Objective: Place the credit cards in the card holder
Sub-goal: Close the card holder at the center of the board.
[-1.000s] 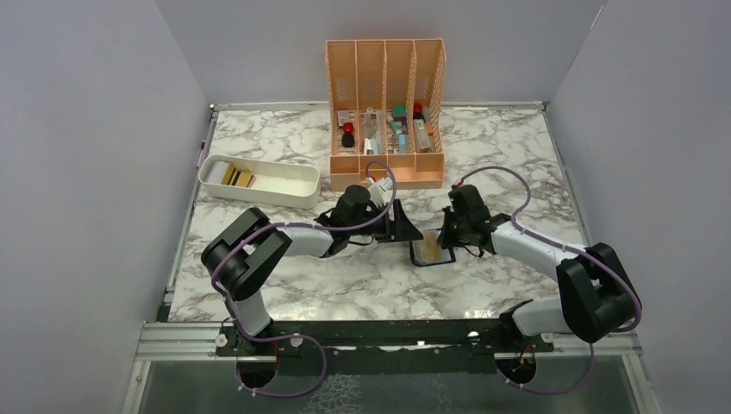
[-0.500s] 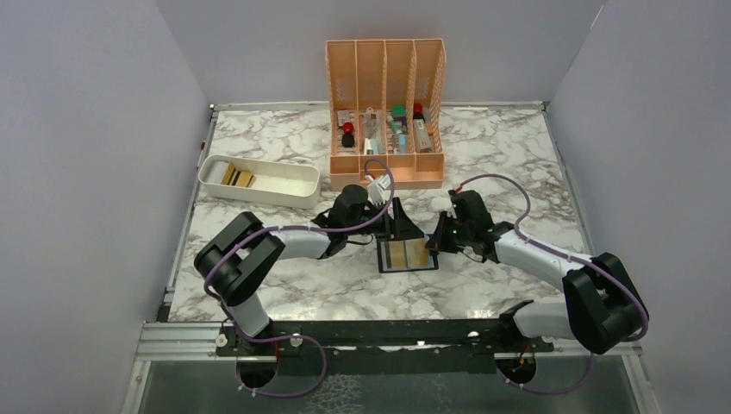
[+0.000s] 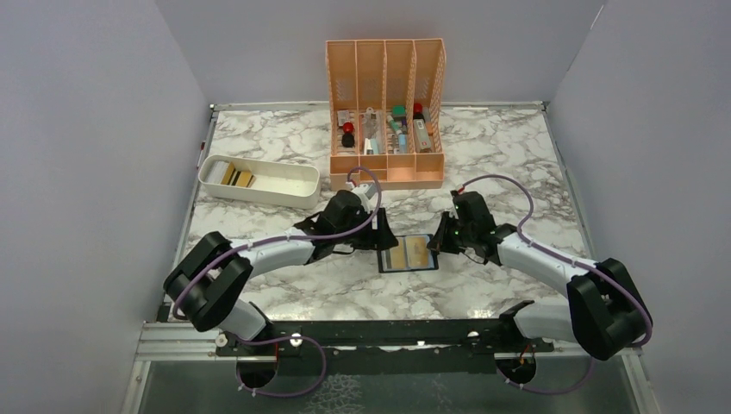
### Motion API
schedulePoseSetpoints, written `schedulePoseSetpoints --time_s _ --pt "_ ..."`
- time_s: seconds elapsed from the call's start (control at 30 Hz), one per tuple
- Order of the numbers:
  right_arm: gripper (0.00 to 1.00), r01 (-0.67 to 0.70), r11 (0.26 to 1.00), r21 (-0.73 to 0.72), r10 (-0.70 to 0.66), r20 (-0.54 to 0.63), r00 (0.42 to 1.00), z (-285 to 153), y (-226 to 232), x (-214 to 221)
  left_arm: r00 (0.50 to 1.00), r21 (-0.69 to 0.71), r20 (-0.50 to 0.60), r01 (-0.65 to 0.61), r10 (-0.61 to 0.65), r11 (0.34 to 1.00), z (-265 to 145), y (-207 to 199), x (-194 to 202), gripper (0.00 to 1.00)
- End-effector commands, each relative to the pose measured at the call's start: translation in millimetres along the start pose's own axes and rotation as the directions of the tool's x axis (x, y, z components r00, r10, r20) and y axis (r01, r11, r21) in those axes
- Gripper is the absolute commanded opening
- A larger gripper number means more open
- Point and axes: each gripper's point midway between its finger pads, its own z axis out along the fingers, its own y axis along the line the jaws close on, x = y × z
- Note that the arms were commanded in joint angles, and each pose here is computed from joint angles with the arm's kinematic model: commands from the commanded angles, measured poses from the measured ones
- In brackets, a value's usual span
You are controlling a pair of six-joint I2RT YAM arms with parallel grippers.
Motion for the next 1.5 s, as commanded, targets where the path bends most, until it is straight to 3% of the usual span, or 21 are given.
schedulePoseSetpoints --time_s 0.0,0.03,0.07,0.17,0.27,0.33,0.47,0.57,0.87,1.2,1.47 --pt "0.01 0.022 1.000 0.003 -0.022 0.001 1.000 -3 -3 4 0.996 -0.187 0.071 -0.033 0.047 0.982 -25 34 -10 0.74" --pt "0.01 0.024 1.000 0.003 -0.024 0.003 1.000 -4 -2 4 0.993 -0.208 0.096 -0.043 0.064 0.977 -31 35 -15 0.94" --pt "0.01 0.025 1.000 0.003 -0.025 0.009 1.000 -5 -2 3 0.990 -0.222 0.121 -0.049 0.078 0.974 -38 36 -21 0.98" --pt "0.01 0.029 1.000 0.001 -0.029 0.019 0.999 -8 -1 1 0.982 -0.224 0.178 -0.022 0.063 0.974 -57 41 -30 0.99" --pt "0.01 0.031 0.999 -0.008 -0.031 0.023 0.999 -9 1 1 0.975 -0.185 0.220 0.070 -0.028 0.980 -68 47 -32 0.99" --pt "0.01 0.035 0.999 -0.019 -0.034 0.022 0.999 -9 2 1 0.973 -0.158 0.219 0.102 -0.065 0.982 -66 46 -30 0.94" --pt "0.01 0.039 0.999 -0.029 -0.038 0.016 0.999 -6 3 1 0.983 -0.100 0.144 0.130 -0.115 0.986 -47 44 -15 0.73" --pt "0.01 0.044 0.999 -0.029 -0.043 0.014 0.999 -5 3 2 0.984 -0.066 0.097 0.157 -0.150 0.985 -32 42 -8 0.66" --pt "0.01 0.046 0.998 -0.033 -0.045 0.005 0.999 -3 2 4 0.974 -0.088 0.046 0.226 -0.223 0.970 -3 46 8 0.65" --pt "0.01 0.035 0.998 -0.044 -0.036 -0.005 0.999 2 1 10 0.967 -0.011 -0.018 0.254 -0.254 0.967 18 19 23 0.65" --pt "0.01 0.032 0.998 -0.047 -0.033 -0.009 0.999 3 0 14 0.958 0.128 0.057 0.272 -0.281 0.954 11 -14 0 0.64"
